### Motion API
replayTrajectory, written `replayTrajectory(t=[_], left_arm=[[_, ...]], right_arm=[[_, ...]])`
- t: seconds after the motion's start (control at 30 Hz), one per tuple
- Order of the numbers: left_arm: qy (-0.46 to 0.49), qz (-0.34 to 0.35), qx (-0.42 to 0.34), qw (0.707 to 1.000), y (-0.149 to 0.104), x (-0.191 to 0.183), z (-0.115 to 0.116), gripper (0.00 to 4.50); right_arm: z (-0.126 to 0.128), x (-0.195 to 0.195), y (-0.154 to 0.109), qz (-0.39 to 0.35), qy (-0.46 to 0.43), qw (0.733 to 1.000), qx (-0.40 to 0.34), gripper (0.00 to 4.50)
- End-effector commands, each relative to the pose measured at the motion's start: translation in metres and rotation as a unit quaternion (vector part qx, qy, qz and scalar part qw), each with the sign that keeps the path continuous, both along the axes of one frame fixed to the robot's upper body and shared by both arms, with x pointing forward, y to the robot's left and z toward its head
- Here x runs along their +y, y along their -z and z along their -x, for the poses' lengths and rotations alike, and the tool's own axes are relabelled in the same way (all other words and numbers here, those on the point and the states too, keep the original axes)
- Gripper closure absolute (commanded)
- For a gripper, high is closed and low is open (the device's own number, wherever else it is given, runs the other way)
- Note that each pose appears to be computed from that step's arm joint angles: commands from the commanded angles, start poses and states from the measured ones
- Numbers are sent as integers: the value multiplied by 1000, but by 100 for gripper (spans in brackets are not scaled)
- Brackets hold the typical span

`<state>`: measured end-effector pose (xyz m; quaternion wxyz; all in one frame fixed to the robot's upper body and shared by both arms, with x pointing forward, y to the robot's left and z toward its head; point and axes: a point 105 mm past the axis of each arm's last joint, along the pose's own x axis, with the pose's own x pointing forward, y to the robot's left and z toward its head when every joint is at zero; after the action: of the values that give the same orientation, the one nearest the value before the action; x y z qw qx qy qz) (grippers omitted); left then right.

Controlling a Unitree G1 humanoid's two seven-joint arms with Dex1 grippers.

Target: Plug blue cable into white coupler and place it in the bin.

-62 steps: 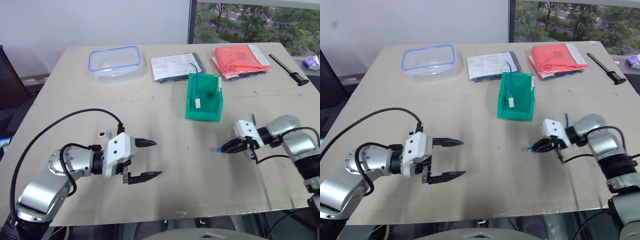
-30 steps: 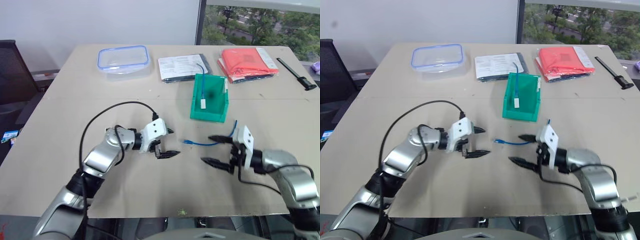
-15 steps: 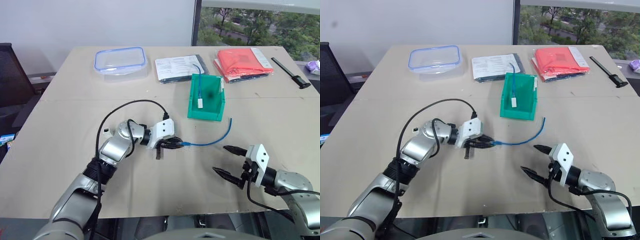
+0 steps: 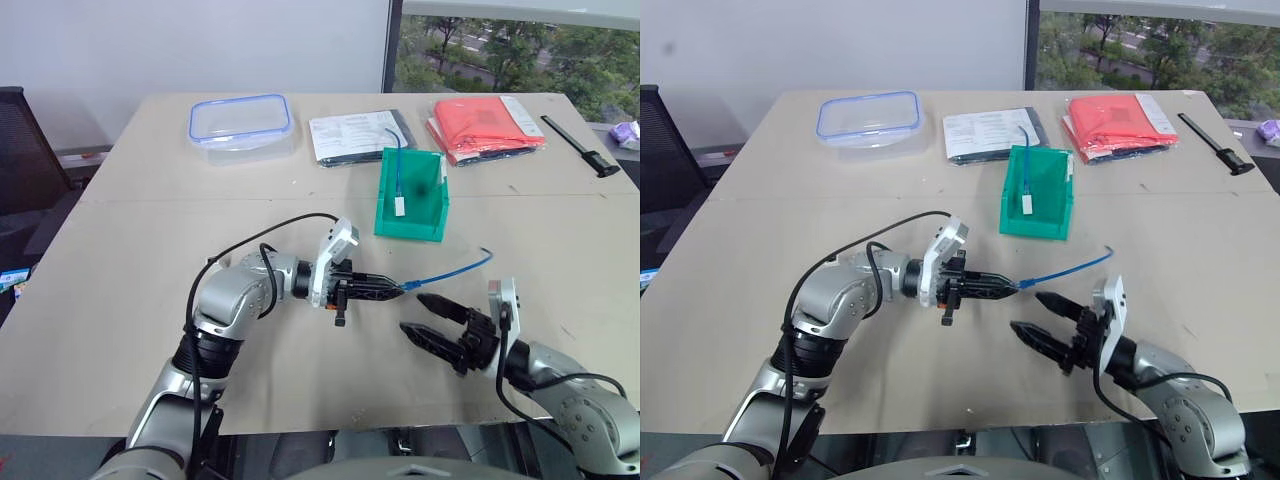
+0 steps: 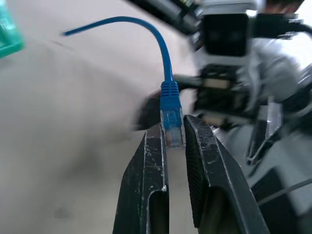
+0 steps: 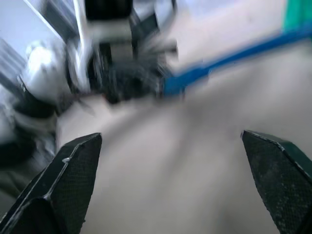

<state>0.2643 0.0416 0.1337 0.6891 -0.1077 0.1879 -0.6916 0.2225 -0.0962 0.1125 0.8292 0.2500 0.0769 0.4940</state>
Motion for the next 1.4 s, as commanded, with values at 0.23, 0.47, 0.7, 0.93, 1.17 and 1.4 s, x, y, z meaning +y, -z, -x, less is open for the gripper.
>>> replayTrajectory(t=[0.23,0.47,0.7,0.93,1.17,1.4], left_arm=[[-16,94,66,993,-25,4,-2,448],[-14,99,72,992,-27,3,2,450],[-10,102,77,992,-28,1,4,450],[-26,109,37,993,-33,9,8,235],[-160,21,-78,984,-21,37,31,167],[-451,-77,-222,861,-4,93,60,167]], right_arm=[[-7,4,-55,-146,-17,989,-5,0],[1,11,-57,-133,-53,990,1,337],[-3,15,-61,-137,-52,989,1,445],[-11,8,-62,-140,-40,989,2,450],[-30,-29,-57,-129,39,991,-10,450],[-50,-37,-54,-112,47,992,-17,450]])
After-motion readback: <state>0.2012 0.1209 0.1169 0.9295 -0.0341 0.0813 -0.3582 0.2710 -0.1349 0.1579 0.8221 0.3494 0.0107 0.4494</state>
